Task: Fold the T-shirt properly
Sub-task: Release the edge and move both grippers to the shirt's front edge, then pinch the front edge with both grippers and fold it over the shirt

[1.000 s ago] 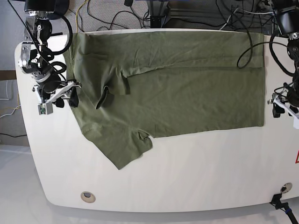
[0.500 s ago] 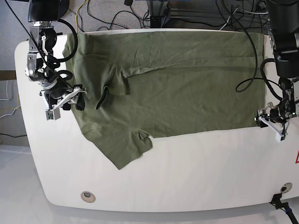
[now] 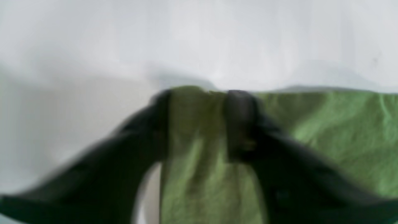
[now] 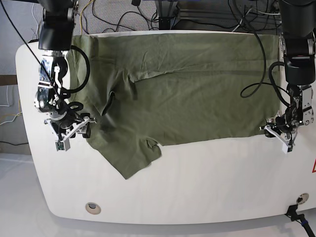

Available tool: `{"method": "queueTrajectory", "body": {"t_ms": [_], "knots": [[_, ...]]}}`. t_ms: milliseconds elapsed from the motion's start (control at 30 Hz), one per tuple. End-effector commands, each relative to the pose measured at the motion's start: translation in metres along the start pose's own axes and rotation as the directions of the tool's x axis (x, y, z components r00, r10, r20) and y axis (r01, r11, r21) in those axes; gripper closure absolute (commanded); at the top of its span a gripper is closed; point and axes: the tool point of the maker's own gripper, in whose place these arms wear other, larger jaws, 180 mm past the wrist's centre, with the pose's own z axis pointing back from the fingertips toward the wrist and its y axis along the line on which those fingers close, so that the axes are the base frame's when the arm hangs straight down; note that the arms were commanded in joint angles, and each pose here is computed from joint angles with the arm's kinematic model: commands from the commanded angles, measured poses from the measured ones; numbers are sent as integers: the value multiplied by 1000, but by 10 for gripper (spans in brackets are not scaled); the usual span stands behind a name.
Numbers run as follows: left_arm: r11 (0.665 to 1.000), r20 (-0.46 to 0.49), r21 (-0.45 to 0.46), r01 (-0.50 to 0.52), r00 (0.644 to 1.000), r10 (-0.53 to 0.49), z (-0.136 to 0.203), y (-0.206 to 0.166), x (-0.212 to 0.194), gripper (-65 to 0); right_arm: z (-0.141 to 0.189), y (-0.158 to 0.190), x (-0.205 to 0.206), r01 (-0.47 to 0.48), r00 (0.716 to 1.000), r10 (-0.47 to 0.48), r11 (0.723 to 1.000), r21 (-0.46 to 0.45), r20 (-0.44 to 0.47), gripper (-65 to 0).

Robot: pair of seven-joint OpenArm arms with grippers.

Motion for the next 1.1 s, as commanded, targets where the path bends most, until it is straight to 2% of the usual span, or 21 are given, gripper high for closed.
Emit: {"method": "queueTrajectory", "body": {"t_ms": [0, 33, 233, 333, 400, 633, 733, 967, 1033, 1067], "knots": [[1000, -47, 0, 5, 999, -5, 1, 2, -8, -92, -13, 0, 44, -31, 997, 31, 999, 6, 71, -326], [1000, -47, 0, 5, 999, -5, 1, 2, -8, -65, -22, 3, 49, -42, 997, 42, 999, 9, 67, -326], [1000, -52, 3, 6, 999, -6, 2, 4, -9, -61, -70, 18, 72, -114, 992, 111, 993, 38, 62, -326], [1000, -54, 5, 6, 999, -6, 2, 5, -10, -52, -90, 17, 67, -71, 997, 68, 996, 57, 47, -326], [1000, -54, 5, 6, 999, -6, 2, 5, -10, 0, -98, 16, 60, -30, 998, 26, 997, 68, 49, -326], [1000, -54, 6, 6, 999, -6, 3, 6, -10, 0, -105, 15, 36, 8, 1000, -10, 997, 75, 22, -326], [1000, -54, 6, 6, 999, -6, 3, 6, -10, 0, -110, 36, 28, 15, 1000, -16, 994, 108, 10, -326], [1000, -54, 5, 6, 999, -6, 2, 5, -10, 0, -114, 55, 28, 21, 1000, -23, 990, 138, 12, -317], [1000, -48, 4, 8, 999, -7, 2, 4, -8, 0, -114, 55, 28, 21, 1000, -23, 990, 138, 15, -277], [1000, -35, 1, 15, 999, -15, 4, 2, -3, 0, -114, 55, 28, 21, 1000, -23, 990, 138, 15, -219]]}}
